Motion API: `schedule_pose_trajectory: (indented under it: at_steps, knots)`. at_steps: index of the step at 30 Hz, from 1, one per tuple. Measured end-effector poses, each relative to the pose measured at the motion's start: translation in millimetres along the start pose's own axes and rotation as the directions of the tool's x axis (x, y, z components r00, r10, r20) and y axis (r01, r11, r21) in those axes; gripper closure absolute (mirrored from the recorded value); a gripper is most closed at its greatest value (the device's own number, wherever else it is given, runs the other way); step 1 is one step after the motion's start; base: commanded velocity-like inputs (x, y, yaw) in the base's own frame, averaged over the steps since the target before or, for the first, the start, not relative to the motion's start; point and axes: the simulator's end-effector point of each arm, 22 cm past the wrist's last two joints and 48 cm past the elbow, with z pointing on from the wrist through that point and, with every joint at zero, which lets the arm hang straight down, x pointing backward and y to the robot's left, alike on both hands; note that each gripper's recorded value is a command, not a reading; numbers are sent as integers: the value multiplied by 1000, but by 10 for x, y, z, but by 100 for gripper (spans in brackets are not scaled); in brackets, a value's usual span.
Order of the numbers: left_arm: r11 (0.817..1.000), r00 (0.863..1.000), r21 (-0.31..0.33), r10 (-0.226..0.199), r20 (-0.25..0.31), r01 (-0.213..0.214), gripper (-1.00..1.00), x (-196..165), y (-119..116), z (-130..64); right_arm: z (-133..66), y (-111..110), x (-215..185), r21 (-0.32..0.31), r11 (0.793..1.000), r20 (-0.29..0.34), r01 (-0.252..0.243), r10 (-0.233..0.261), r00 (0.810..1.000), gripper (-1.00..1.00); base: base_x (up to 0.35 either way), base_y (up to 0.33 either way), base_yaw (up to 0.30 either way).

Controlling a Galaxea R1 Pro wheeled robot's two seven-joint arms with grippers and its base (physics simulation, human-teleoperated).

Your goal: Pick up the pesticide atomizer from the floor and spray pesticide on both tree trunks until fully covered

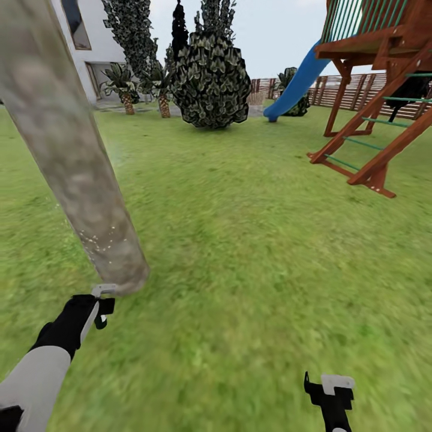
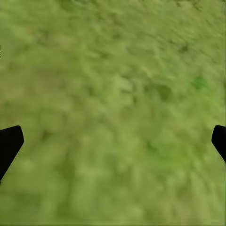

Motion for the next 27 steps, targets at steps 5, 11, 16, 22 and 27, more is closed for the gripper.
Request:
schedule_pose_trajectory:
  at_steps: [5,11,16,22,27]
  knots:
    - [1000,999,0,9,-37,-9,100,205,-16,78,5,-20,4,2,1000,0,2,-2,1000,-100,251,-182,15]
    - [999,999,-11,-31,-38,31,100,218,117,85,5,-23,5,3,1000,-1,1,-1,1000,-100,279,-163,11]
    - [999,999,-13,-34,-39,34,100,228,134,88,5,-25,5,4,1000,-1,1,-1,1000,-100,281,-157,235]
    - [999,999,-18,-34,-39,33,100,225,172,88,6,-27,2,4,1000,0,1,-1,1000,-100,281,-157,276]
    - [999,999,-14,-36,-29,36,100,184,147,75,6,-26,3,4,1000,0,1,-1,1000,-100,85,-244,276]
